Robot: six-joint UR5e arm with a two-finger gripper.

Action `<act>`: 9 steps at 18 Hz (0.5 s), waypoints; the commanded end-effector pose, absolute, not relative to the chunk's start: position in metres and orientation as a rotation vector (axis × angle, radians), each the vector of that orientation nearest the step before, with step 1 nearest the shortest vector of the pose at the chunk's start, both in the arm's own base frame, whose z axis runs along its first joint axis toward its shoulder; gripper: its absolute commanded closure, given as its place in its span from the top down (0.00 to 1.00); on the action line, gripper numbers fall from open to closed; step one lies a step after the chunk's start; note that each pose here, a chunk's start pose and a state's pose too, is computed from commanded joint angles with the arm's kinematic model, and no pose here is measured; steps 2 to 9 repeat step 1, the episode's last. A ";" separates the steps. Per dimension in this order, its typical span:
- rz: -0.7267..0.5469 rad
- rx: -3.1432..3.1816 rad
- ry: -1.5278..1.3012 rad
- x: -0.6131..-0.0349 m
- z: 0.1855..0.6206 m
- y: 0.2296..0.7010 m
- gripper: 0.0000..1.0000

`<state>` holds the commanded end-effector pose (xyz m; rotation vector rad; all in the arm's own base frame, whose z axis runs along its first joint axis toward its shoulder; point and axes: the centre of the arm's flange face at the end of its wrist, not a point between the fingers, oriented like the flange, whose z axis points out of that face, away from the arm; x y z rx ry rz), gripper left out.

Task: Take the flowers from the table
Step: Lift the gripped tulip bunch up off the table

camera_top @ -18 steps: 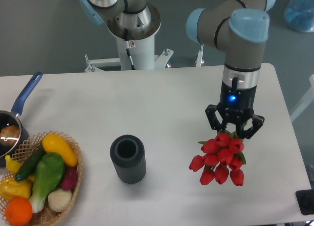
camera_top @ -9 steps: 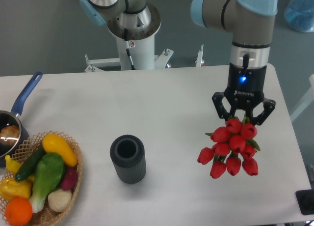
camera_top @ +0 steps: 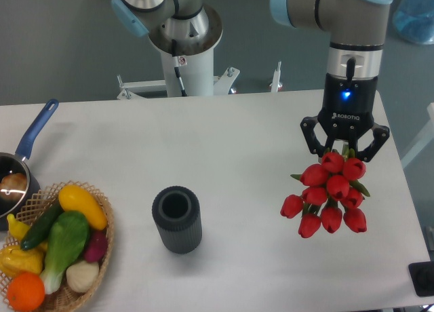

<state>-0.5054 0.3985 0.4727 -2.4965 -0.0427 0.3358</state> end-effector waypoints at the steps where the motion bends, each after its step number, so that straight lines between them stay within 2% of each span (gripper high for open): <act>1: 0.337 -2.496 -0.042 -0.505 0.473 0.399 0.39; 9: 0.337 -2.496 -0.042 -0.505 0.473 0.399 0.39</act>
